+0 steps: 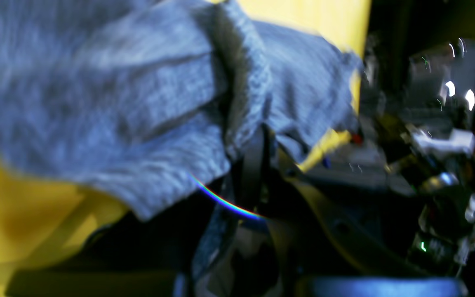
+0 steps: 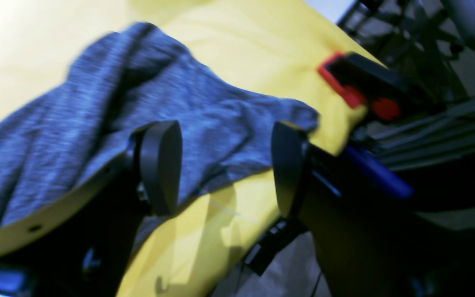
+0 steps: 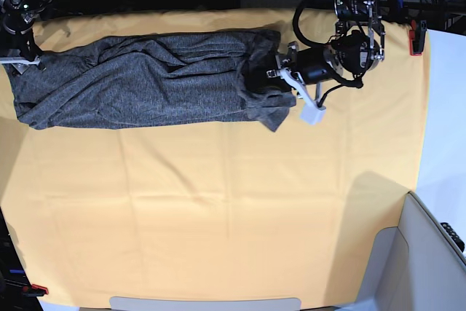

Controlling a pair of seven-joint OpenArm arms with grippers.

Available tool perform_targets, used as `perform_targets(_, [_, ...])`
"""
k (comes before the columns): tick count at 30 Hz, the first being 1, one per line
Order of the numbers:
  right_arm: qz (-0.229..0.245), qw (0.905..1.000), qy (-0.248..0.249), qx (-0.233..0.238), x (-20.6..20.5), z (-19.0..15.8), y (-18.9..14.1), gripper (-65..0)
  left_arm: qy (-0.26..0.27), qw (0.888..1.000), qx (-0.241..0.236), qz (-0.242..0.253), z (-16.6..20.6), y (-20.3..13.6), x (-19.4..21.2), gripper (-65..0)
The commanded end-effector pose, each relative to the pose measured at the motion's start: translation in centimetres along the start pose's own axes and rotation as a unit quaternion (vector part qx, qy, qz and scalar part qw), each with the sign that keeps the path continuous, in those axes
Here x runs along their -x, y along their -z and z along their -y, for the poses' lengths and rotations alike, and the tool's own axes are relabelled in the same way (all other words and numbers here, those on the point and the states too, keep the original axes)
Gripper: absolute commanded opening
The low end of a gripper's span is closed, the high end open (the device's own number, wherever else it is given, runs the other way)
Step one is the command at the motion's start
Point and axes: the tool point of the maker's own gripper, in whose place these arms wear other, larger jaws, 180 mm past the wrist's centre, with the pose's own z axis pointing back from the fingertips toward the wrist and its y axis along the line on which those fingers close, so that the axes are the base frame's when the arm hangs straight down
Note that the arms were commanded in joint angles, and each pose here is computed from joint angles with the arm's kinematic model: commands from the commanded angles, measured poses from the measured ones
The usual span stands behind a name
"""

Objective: Fold the T-shirt properly
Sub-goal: 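Grasp the strip end with the left gripper and lift it, then carry the held strip end toward the right gripper, folding the strip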

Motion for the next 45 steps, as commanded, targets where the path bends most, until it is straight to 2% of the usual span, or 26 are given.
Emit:
perform_targets(1, [0.030, 0.9995, -0.007, 0.005, -1.7, 0.6, -0.2, -30.5, 0.020, 0.999, 0.031, 0.007, 2.5, 0.7, -1.1, -63.7])
perform_targets(8, [0.029, 0.9986, 0.004, 0.044, -1.7, 3.7, -0.5, -30.5, 0.031, 0.993, 0.104, -0.043, 8.2, 5.7, 0.4, -63.7])
perform_targets(12, [0.031, 0.9984, -0.006, 0.048, -1.8, 4.2, -0.6, -30.5, 0.024, 0.990, 0.126, -0.063, 10.0, 8.3, 0.7, -63.7])
perform_targets(20, [0.027, 0.9983, -0.012, 0.050, -1.6, 4.5, -0.7, -30.5, 0.029, 0.989, 0.120, -0.076, 10.6, 12.2, 2.0, -63.7])
perform_targets(25, [0.026, 0.9984, -0.011, 0.050, -1.5, 4.4, -0.7, -30.5, 0.021, 0.991, 0.111, -0.075, 10.1, 13.3, 2.7, -63.7])
perform_targets(34, [0.025, 0.9984, -0.010, 0.049, -1.4, 4.4, -0.7, -30.5, 0.021, 0.991, 0.118, -0.064, 10.6, 13.4, 2.3, -63.7])
perform_targets(45, [0.023, 0.9986, -0.011, 0.046, -1.3, 4.1, -0.6, -30.5, 0.015, 0.988, 0.141, -0.066, 12.7, 14.0, 2.7, -63.7])
